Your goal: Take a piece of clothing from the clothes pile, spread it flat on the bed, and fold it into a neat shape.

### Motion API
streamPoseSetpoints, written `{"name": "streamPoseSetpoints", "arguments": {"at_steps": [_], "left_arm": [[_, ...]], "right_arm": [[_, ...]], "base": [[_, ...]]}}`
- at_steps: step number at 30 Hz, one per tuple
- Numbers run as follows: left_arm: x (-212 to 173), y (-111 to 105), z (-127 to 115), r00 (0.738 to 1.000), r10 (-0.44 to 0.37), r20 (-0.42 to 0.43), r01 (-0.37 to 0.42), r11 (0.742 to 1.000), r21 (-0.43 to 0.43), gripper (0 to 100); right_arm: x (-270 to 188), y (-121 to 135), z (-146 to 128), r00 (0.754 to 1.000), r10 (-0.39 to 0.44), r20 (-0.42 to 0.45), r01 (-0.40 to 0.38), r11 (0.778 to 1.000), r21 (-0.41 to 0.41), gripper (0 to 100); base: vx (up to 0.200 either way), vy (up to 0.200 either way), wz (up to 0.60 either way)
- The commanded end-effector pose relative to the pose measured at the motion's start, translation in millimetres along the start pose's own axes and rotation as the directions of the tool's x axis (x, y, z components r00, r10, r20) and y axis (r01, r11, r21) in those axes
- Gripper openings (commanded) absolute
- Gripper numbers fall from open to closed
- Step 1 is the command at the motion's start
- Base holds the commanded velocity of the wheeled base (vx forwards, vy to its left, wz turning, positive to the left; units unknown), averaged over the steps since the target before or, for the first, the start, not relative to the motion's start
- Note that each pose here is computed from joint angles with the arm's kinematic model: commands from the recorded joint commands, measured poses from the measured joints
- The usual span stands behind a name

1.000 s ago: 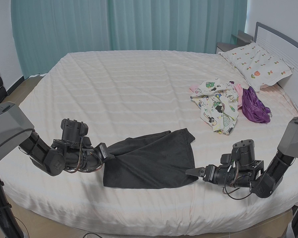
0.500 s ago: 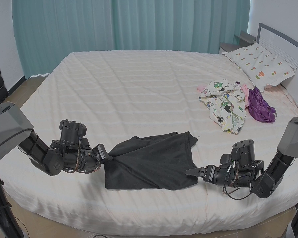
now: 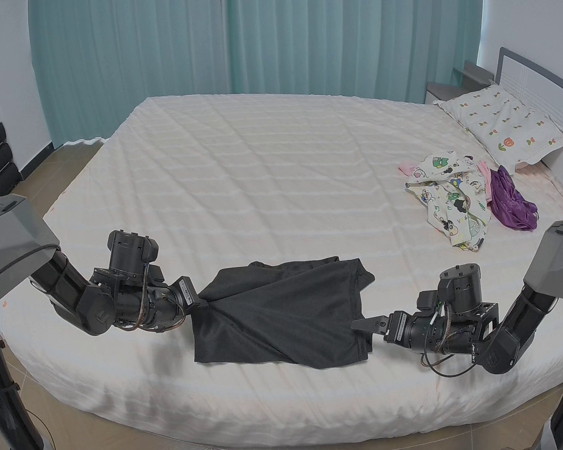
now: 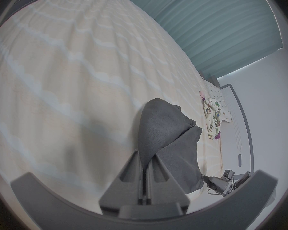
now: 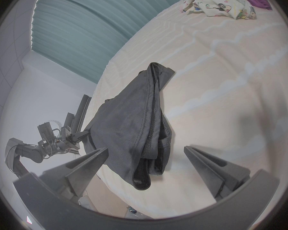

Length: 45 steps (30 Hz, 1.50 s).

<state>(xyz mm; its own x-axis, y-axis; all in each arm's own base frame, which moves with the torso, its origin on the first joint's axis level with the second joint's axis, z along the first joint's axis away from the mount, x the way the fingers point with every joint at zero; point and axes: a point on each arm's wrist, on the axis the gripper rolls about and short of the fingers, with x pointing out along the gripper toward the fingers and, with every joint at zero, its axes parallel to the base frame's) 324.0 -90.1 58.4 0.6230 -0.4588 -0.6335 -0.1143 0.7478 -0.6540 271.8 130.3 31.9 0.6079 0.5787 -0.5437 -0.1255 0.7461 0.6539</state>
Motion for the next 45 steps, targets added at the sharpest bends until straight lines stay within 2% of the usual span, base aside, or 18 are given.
{"name": "streamPoseSetpoints", "arguments": {"at_steps": [1,13,22,23,32,45], "left_arm": [[-7.2,2.6,0.4,1.000,0.005,0.009,-0.005,1.000,-0.008,0],[-11.8,10.8,-3.0,1.000,0.024,0.003,-0.024,0.999,-0.025,0],[-11.5,11.6,-3.6,1.000,0.029,0.001,-0.029,0.999,-0.027,0],[-12.0,11.8,-4.0,1.000,0.029,0.001,-0.029,0.999,-0.027,100],[-16.7,11.8,-2.3,0.999,0.028,0.016,-0.027,0.999,-0.029,100],[-19.0,10.0,28.4,0.993,0.012,0.119,-0.007,0.999,-0.035,100]], "right_arm": [[0.5,-0.7,-0.5,1.000,-0.002,-0.002,0.002,1.000,0.002,100],[1.0,-0.8,-0.4,1.000,-0.002,-0.002,0.002,1.000,0.002,100],[1.3,-1.0,-0.6,1.000,-0.003,-0.004,0.003,1.000,0.002,100],[1.3,-0.8,-0.4,1.000,-0.001,-0.001,0.001,1.000,0.001,100],[2.7,-0.2,0.3,1.000,0.001,-0.001,-0.001,1.000,0.004,100],[3.5,-0.6,0.9,1.000,0.000,0.000,0.000,1.000,0.015,100]], "base": [[0.000,0.200,0.00],[0.000,0.200,0.00],[0.000,0.000,0.00],[0.000,0.000,0.00],[0.000,0.000,0.00],[0.000,0.000,0.00]]}}
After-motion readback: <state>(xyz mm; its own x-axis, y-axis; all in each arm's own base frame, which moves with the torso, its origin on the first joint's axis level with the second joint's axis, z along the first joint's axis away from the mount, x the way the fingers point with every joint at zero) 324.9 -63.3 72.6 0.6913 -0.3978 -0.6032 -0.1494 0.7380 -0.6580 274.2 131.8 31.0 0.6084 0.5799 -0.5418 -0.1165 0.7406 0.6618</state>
